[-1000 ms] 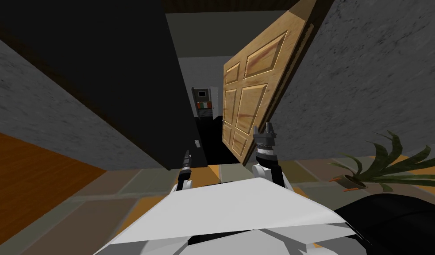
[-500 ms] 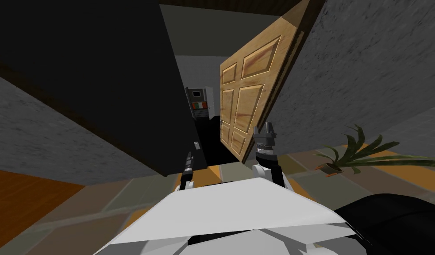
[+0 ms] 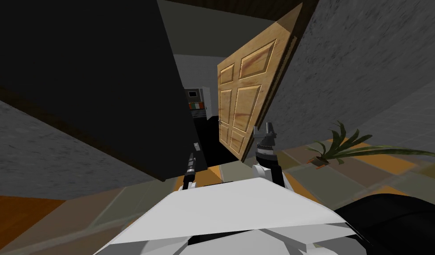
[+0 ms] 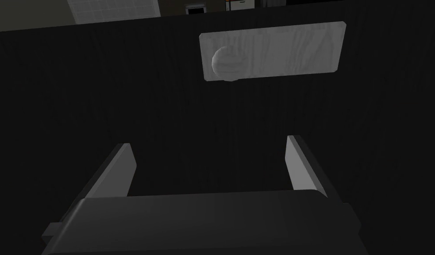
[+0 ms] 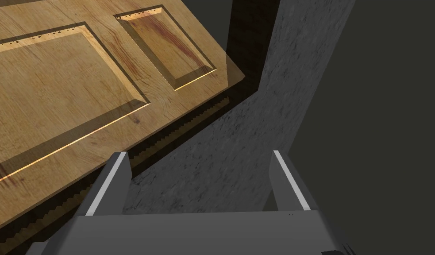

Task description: Push the door open

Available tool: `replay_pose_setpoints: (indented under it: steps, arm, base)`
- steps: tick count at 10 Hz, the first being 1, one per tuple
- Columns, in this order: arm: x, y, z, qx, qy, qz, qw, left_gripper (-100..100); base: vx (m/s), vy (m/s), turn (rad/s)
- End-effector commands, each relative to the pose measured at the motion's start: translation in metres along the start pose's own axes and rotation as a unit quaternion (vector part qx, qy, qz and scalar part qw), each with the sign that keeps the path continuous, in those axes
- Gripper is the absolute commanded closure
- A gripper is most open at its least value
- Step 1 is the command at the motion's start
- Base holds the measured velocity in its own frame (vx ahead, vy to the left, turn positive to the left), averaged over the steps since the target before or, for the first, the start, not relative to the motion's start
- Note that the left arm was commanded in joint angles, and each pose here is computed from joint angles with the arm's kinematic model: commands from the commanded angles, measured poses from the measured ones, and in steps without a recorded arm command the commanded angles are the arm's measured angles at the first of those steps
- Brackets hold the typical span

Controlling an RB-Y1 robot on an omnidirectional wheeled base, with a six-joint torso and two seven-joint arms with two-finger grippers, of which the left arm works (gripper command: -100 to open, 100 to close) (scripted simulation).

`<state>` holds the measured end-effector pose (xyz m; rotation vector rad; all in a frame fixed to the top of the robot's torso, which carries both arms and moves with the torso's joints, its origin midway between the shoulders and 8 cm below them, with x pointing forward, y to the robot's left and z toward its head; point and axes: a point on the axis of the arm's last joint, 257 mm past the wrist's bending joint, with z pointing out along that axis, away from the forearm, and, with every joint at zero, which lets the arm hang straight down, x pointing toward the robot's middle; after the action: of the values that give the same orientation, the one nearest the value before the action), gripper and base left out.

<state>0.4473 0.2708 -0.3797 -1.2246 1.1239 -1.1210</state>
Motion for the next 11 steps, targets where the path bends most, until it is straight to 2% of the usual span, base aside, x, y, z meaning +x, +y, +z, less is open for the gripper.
replay_pose_setpoints:
  steps: [1, 2, 3, 6, 9, 11]
  arm:
    - [0.010, 0.008, -0.0031, -0.008, 0.002, -0.008, 0.9999, -100]
    - [0.006, 0.006, -0.0016, -0.005, 0.001, -0.005, 1.0000, -100]
    - [-0.010, 0.006, -0.0014, -0.004, 0.001, 0.011, 0.9999, -100]
    - [-0.023, 0.006, -0.0024, -0.003, -0.002, 0.022, 0.9998, -100]
    - [-0.019, 0.009, -0.0054, -0.003, -0.006, 0.014, 0.9999, -100]
    - [-0.004, 0.011, -0.0087, -0.005, -0.009, -0.005, 0.9999, -100]
  base:
    - [0.022, 0.107, -0.156]
    - [0.011, 0.048, -0.028]
    - [0.100, 0.025, -0.018]
    - [0.201, 0.029, -0.027]
    - [0.202, 0.009, -0.023]
    - [0.186, 0.031, -0.016]
